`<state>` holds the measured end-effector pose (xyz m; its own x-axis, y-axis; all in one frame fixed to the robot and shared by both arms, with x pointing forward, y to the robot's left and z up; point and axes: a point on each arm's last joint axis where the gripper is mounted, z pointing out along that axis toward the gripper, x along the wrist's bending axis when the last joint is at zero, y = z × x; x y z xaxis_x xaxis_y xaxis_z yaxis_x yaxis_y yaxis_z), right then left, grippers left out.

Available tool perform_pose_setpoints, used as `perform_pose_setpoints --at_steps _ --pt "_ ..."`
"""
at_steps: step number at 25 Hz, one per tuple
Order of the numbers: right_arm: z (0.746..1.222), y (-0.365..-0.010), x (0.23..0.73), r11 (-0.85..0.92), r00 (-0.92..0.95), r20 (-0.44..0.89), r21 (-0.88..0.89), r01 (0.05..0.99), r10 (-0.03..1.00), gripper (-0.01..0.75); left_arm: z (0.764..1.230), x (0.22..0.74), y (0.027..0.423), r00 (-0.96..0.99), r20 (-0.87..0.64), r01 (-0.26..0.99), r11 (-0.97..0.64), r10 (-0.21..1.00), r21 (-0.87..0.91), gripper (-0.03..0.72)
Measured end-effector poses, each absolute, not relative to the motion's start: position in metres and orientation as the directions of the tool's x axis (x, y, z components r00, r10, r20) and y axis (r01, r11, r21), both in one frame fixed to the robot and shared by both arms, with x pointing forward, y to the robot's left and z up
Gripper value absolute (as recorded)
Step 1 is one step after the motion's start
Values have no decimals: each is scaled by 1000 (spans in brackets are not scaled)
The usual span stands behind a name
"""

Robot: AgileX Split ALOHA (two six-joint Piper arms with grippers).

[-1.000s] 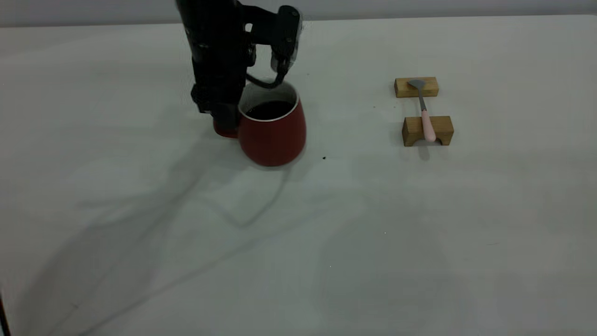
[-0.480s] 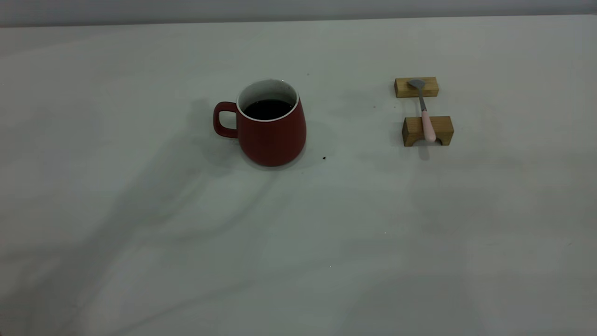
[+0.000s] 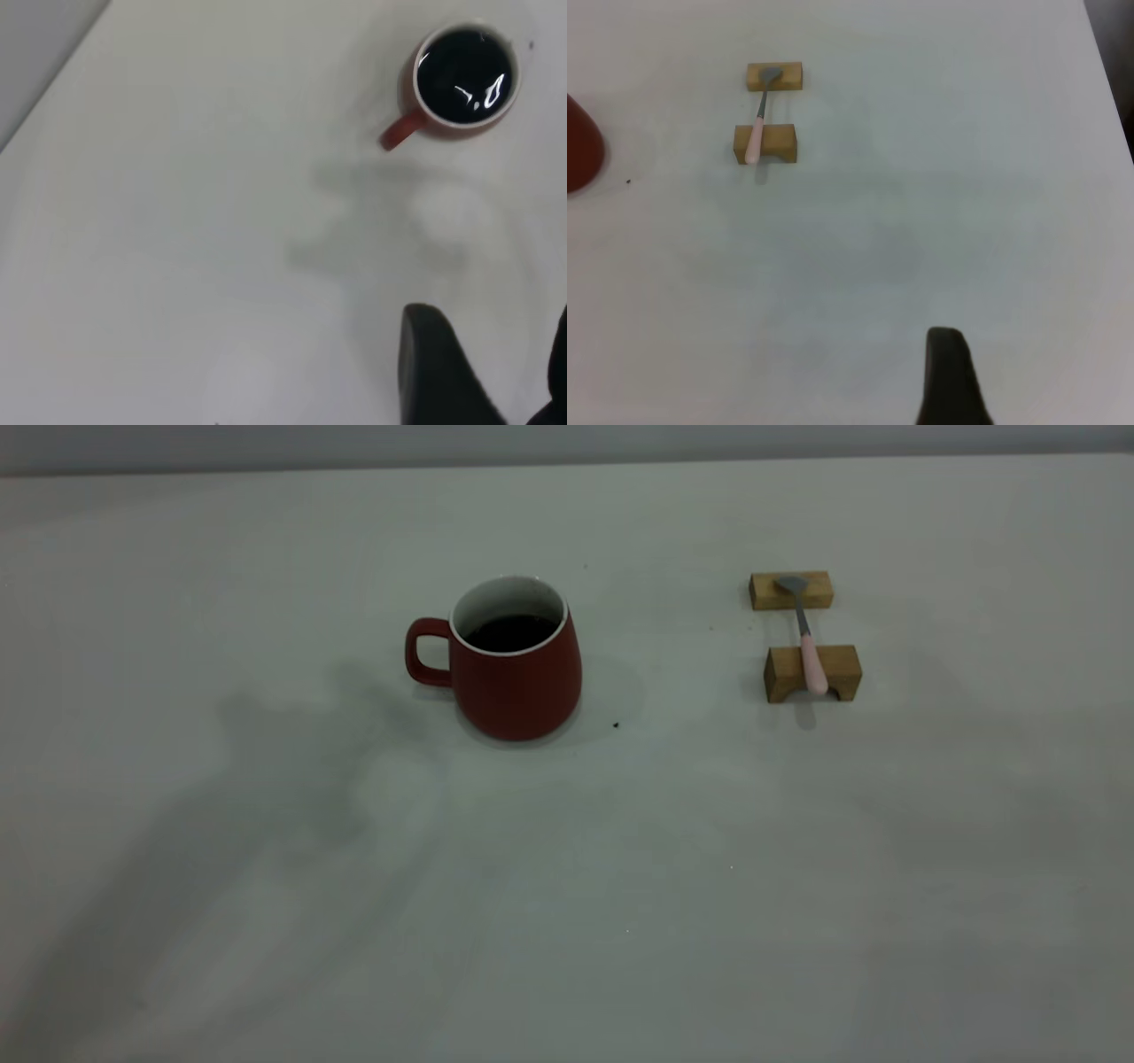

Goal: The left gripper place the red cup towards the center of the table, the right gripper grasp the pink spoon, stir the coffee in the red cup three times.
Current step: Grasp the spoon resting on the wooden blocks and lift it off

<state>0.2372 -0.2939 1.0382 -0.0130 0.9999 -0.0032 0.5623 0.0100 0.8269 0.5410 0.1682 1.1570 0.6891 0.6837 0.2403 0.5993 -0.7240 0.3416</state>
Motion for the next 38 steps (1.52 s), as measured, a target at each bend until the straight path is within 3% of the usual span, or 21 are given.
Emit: perform_pose_setpoints --at_steps 6,11,14,19,23,30,38 --pt "1038 -294 237 10 -13 -3 827 562 1000 555 1195 506 185 552 194 665 -568 811 485 339" --pt "1038 -294 237 10 -13 -3 827 562 1000 555 1213 436 216 495 153 660 -485 855 574 335" --pt "1038 -294 237 10 -13 -3 827 562 1000 555 1197 385 241 454 117 681 -428 883 594 335" --pt "1038 -294 237 10 -13 -3 827 562 1000 555 1142 318 285 202 29 779 -179 979 600 335" --pt "1038 -294 237 10 -13 -3 827 562 1000 555 1096 278 301 100 28 782 -95 995 616 334" --pt "1038 -294 237 10 -13 -3 827 562 1000 555 1038 244 309 -15 30 743 -9 999 669 334" --pt "1038 -294 237 10 -13 -3 827 562 1000 555 1033 226 310 -35 18 648 9 999 761 334"
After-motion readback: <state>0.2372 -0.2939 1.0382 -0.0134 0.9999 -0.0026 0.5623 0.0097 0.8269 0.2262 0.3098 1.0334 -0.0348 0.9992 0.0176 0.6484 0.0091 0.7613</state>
